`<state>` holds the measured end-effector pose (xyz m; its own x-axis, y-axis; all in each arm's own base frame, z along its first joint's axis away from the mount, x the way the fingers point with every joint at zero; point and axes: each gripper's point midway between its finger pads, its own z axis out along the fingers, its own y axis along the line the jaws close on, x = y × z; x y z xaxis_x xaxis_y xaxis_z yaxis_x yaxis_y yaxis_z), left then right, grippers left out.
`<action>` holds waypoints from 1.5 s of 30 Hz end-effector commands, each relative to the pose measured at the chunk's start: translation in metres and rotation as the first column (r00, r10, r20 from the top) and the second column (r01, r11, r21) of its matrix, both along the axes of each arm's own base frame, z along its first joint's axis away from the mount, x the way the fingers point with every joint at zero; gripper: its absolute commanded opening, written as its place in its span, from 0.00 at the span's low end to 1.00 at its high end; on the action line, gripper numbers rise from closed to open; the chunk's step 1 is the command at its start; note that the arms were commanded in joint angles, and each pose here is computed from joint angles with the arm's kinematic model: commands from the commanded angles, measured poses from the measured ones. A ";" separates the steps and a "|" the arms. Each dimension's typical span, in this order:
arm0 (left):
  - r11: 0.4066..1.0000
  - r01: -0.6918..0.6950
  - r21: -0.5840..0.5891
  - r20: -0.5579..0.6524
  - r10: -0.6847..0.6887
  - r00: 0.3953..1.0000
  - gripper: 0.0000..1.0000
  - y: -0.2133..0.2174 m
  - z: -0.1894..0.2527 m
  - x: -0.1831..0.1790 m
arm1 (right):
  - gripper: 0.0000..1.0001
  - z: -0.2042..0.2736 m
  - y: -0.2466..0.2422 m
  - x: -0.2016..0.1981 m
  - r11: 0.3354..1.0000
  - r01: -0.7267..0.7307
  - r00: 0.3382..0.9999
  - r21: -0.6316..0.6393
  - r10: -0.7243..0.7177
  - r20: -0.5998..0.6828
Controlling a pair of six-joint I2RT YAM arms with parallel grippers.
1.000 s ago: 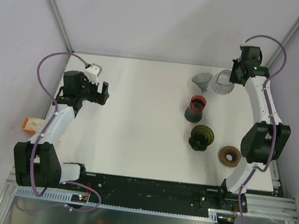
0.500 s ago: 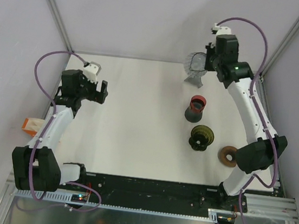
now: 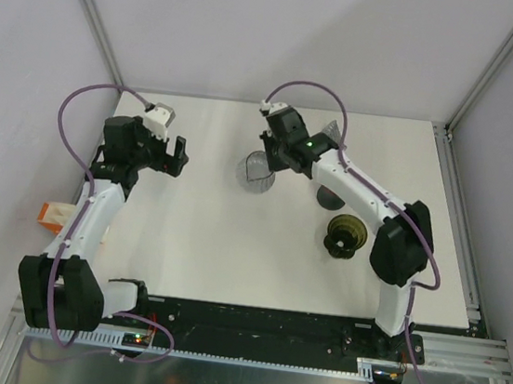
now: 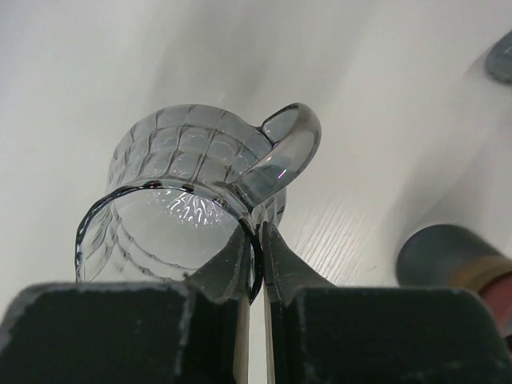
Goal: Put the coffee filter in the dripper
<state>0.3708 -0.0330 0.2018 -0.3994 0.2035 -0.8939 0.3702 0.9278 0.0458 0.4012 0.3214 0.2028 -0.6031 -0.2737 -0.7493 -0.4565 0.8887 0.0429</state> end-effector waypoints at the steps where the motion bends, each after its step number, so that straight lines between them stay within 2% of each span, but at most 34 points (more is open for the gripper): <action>1: 0.996 0.081 -0.031 0.046 -0.079 0.996 1.00 -0.021 0.024 -0.003 | 0.00 -0.008 0.017 0.004 0.997 0.054 0.999 0.062 -0.054 0.004; 8: 0.995 0.095 -0.029 0.021 -0.094 0.995 1.00 -0.027 0.017 -0.004 | 0.00 -0.054 0.005 -0.011 0.993 0.089 0.993 -0.071 -0.095 -0.073; 19: 0.993 0.113 -0.017 0.011 -0.113 0.994 1.00 -0.035 0.013 -0.005 | 0.00 -0.096 -0.003 -0.031 0.989 0.112 0.976 -0.101 -0.128 -0.176; 27: 0.993 0.119 -0.014 0.004 -0.119 0.993 1.00 -0.037 0.010 -0.006 | 0.21 -0.112 -0.002 -0.042 0.990 0.096 0.965 -0.099 -0.117 -0.234; 34: 0.990 0.140 -0.006 0.001 -0.140 0.990 1.00 -0.044 0.008 -0.008 | 0.28 -0.113 0.004 -0.049 0.995 0.072 0.961 -0.072 -0.089 -0.262; 45: 0.989 0.145 0.006 0.000 -0.145 0.989 1.00 -0.044 0.007 -0.009 | 0.46 -0.079 0.020 -0.082 0.998 -0.035 0.952 0.050 0.048 -0.303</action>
<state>0.3575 -0.0748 0.1945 -0.4086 0.2431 -0.8797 0.4863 0.8736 0.0155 0.3358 0.3269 0.0855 -0.8134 -0.2849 -0.5072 -0.4010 0.9062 0.1340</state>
